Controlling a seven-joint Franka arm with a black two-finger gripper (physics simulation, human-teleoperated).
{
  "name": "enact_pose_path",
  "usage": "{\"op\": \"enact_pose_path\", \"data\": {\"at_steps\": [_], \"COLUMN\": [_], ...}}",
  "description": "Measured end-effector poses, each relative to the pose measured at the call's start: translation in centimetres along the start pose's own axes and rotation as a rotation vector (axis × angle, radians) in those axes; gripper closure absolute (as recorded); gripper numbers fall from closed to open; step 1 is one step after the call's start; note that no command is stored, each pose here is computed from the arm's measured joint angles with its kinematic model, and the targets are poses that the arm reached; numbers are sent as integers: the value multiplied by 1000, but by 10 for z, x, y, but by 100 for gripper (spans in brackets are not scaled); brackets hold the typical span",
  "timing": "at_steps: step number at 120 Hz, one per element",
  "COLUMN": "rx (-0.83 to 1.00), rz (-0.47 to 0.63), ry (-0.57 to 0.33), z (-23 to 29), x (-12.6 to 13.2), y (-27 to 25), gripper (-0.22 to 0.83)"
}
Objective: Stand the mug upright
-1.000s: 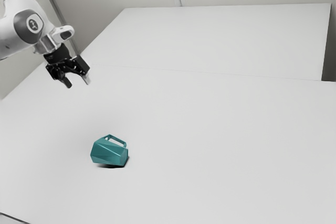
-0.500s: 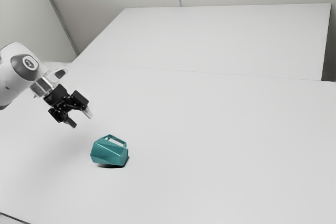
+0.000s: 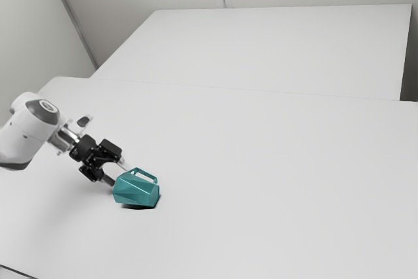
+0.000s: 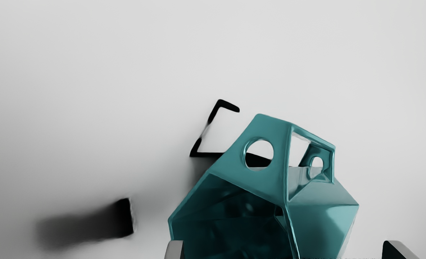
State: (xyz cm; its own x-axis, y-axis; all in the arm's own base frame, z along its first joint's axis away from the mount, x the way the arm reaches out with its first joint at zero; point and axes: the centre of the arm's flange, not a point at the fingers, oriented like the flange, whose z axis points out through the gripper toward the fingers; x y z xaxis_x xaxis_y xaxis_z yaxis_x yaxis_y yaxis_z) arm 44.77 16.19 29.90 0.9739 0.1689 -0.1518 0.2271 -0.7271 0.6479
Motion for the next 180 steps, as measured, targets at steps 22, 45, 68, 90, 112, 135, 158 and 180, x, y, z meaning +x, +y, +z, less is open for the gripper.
{"op": "enact_pose_path", "data": {"at_steps": [22, 45, 68, 90, 112, 135, 158, 180], "rx": [-13, -55, -111, -159, -181, -204, -221, -245], "rz": [82, 132, 172, 185, 203, 209, 219, 241], "ry": [11, 20, 37, 41, 49, 48, 50, 46], "z": [-2, 5, 10, 20, 24, 29, 31, 31], "x": [-3, -7, -7, -12, -11, -14, -15, -15], "y": [-8, -12, -6, -5, -1, 0, 2, 11], "gripper": [0, 0, 0, 3, 25, 43, 63, 72]}}
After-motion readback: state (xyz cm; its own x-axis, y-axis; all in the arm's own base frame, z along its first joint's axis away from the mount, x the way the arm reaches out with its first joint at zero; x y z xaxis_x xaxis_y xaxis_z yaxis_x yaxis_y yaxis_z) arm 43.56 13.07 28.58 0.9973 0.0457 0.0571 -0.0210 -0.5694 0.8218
